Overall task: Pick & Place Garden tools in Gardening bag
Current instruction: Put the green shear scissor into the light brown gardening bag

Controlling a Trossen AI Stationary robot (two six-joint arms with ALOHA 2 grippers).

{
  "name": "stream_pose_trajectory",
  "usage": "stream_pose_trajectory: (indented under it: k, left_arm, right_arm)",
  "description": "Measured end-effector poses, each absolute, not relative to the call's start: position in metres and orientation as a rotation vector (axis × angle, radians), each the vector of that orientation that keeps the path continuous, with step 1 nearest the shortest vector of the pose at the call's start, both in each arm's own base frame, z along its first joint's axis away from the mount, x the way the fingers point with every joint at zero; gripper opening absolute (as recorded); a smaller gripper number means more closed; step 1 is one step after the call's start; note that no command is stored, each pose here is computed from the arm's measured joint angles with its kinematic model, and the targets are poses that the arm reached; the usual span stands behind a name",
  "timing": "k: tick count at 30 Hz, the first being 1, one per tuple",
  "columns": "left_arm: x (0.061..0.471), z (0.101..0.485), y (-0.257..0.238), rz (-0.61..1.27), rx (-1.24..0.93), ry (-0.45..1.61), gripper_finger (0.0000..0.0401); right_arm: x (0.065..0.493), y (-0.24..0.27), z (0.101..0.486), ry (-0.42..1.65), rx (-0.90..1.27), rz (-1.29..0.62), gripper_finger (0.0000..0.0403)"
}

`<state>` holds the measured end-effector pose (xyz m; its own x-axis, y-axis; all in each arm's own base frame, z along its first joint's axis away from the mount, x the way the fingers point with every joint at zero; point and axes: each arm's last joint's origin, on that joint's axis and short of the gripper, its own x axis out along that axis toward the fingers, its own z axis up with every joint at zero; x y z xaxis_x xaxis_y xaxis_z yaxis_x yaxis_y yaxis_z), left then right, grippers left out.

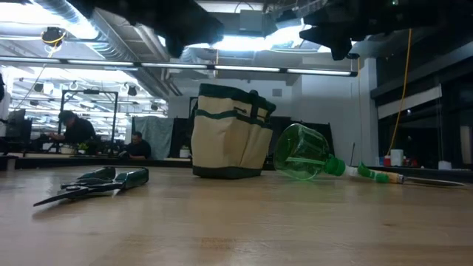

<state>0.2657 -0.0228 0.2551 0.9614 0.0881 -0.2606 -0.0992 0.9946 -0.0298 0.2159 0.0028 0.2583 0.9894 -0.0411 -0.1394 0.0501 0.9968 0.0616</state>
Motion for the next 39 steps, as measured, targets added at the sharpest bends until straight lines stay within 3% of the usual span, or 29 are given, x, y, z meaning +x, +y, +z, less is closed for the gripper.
stream_pose_trajectory:
  k: [10, 18, 25, 39]
  left_arm:
    - [0.247, 0.234, -0.078, -0.207, 0.199, 0.481, 0.0134]
    - [0.244, 0.209, -0.086, -0.238, 0.214, 0.671, 0.0133]
    - [0.245, 0.188, -0.091, -0.371, 0.304, 0.787, 0.0131]
    - [0.245, 0.156, -0.091, -0.398, 0.379, 0.985, 0.0136]
  right_arm:
    - [0.215, 0.005, 0.255, 0.177, 0.07, 0.027, 0.0199]
    - [0.215, 0.005, 0.255, 0.177, 0.07, 0.027, 0.0199]
    - [0.215, 0.005, 0.255, 0.176, 0.036, 0.03, 0.0199]
    - [0.215, 0.005, 0.254, 0.18, -0.069, 0.038, 0.0199]
